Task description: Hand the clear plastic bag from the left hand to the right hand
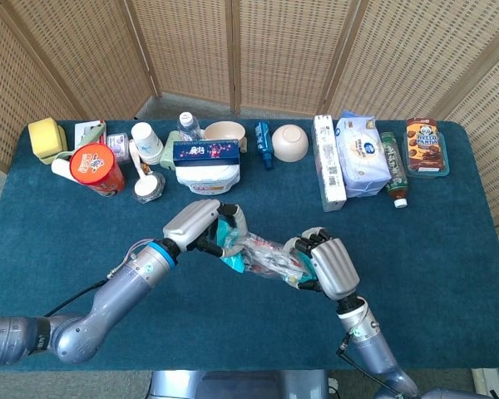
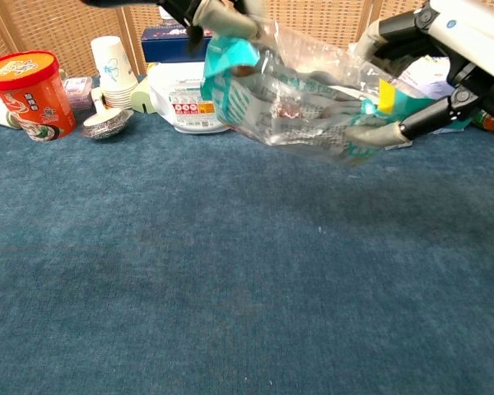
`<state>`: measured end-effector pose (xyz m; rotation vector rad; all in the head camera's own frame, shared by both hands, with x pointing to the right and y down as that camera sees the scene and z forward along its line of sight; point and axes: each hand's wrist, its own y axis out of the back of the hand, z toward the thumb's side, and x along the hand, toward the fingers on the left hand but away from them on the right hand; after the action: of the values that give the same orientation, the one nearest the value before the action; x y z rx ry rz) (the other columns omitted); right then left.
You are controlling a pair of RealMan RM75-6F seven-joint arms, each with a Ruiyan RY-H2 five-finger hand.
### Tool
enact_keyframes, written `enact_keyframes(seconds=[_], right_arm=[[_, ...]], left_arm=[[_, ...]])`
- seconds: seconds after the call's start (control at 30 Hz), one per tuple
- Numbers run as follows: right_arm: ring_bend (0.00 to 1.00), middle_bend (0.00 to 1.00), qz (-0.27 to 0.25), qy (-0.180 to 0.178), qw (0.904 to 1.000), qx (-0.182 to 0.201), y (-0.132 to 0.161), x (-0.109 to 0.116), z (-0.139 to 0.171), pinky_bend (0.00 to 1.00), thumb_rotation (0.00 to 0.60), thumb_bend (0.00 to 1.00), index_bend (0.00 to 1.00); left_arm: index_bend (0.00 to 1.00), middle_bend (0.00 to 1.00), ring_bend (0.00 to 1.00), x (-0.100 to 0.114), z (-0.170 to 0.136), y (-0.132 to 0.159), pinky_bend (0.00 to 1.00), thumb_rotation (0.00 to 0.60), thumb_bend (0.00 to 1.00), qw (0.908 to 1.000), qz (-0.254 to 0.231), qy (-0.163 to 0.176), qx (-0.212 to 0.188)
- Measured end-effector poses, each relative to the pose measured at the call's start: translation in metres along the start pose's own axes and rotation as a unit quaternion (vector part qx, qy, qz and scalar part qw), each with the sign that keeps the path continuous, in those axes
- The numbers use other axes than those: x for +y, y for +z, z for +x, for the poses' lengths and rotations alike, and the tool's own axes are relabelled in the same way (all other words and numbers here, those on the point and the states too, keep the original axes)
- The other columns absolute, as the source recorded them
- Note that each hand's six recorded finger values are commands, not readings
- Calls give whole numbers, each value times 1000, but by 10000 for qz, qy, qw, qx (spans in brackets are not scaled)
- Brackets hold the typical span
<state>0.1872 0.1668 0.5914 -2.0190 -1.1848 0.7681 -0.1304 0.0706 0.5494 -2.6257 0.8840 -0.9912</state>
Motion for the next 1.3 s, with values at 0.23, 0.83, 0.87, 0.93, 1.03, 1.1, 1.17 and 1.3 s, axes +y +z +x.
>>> enact_keyframes(seconds=[0.23,0.83,0.87,0.93,1.03,1.1,1.17,1.3], right_arm=[[509,825,112,-79,9999,-71,-7,3,0,396,600,601,852],[507,825,343,-342,9985,-255,-31,29,2,396,600,602,852],[507,825,377,-362,9983,-259,-31,31,2,396,600,601,852],[507,825,411,-381,9981,-263,-32,33,2,396,600,601,852],[507,825,487,-441,9975,-268,-34,36,2,396,600,601,852],[507,825,517,-475,9972,-266,-34,38,2,396,600,601,852],[507,825,537,-530,9968,-263,-35,40,2,395,600,601,852],[507,825,558,-620,9962,-266,-35,44,4,394,600,602,852]], left_arm=[[0,0,0,13,-11,-6,8,600,0,9994,315,-109,-30],[0,0,0,101,-97,-85,0,600,0,9753,1827,1038,684],[0,0,0,106,-107,-94,0,600,0,9711,1952,1127,780],[0,0,0,116,-130,-113,0,600,0,9610,2197,1354,993],[0,0,0,128,-164,-142,0,600,0,9439,2467,1736,1344],[0,0,0,134,-184,-157,0,600,0,9316,2610,2020,1522],[0,0,0,136,-208,-173,0,600,0,9173,2736,2350,1689],[0,0,0,122,-255,-203,0,600,0,8952,2780,2834,2023]])
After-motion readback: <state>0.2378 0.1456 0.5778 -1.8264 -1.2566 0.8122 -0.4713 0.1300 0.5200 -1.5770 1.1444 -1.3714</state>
